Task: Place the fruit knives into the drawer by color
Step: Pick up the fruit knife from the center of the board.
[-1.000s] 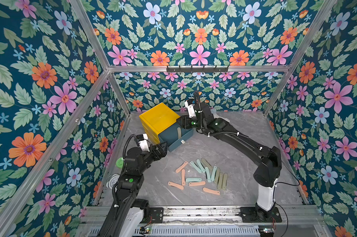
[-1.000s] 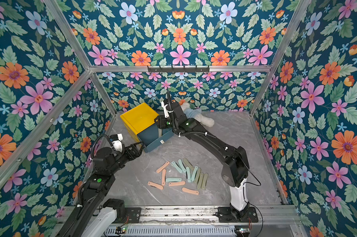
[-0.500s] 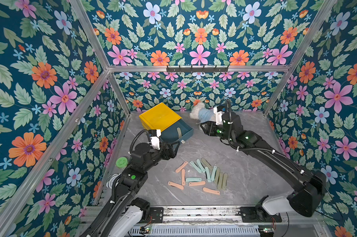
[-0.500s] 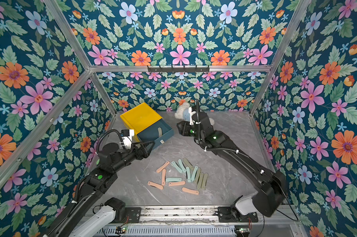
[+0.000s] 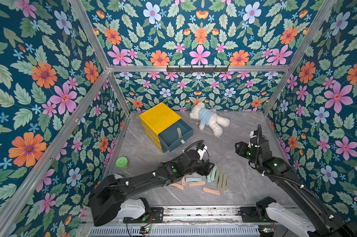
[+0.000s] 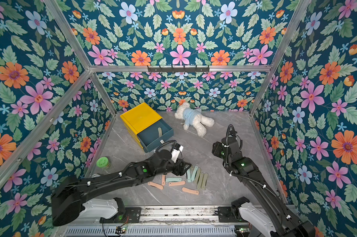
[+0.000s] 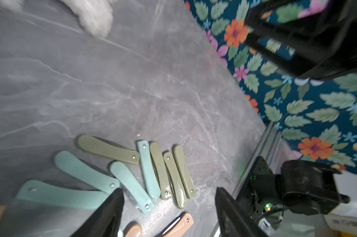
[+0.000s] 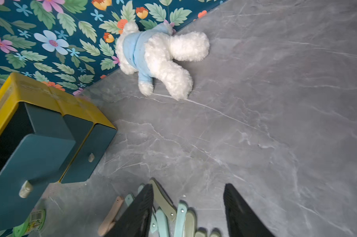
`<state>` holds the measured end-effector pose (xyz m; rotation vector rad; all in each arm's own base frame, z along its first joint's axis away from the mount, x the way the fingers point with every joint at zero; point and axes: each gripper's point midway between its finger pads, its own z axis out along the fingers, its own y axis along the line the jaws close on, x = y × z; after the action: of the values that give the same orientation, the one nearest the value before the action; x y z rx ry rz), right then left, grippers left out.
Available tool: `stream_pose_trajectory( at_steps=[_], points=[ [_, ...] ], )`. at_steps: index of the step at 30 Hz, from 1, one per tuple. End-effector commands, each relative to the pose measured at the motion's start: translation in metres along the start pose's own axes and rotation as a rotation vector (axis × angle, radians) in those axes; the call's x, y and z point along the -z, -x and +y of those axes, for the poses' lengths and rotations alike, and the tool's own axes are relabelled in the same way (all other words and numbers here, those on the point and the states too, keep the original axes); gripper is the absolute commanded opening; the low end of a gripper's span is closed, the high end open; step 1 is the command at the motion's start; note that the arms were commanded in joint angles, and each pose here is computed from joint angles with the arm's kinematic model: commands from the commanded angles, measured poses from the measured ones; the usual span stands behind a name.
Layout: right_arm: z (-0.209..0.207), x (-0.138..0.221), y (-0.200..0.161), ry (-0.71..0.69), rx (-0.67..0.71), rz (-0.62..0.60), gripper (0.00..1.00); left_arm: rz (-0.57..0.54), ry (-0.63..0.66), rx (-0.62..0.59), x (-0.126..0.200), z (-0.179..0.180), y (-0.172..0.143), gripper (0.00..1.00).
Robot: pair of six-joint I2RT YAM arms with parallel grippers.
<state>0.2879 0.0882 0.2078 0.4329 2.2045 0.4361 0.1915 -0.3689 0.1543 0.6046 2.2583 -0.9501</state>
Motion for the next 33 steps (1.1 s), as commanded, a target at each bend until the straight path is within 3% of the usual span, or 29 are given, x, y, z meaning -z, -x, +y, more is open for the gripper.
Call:
stream_pose_trajectory(
  at_steps=[1, 7, 13, 19, 33],
  points=[
    [-0.021, 0.004, -0.003, -0.064, -0.021, -0.015, 0.57, 0.047, -0.05, -0.025, -0.033, -0.02, -0.009, 0.65],
    [-0.029, 0.011, -0.008, -0.056, -0.035, -0.025, 0.58, 0.198, -0.042, -0.108, -0.083, -0.036, -0.042, 0.58],
    [-0.032, 0.017, -0.01, -0.044, -0.04, -0.038, 0.58, 0.279, 0.009, -0.168, -0.109, -0.037, -0.059, 0.53],
    [-0.031, 0.019, -0.01, -0.034, -0.04, -0.038, 0.58, 0.346, 0.084, -0.22, -0.119, -0.021, -0.075, 0.51],
    [-0.033, 0.026, -0.005, -0.03, -0.041, -0.058, 0.57, 0.457, 0.139, -0.345, -0.13, -0.023, -0.107, 0.46]
  ],
)
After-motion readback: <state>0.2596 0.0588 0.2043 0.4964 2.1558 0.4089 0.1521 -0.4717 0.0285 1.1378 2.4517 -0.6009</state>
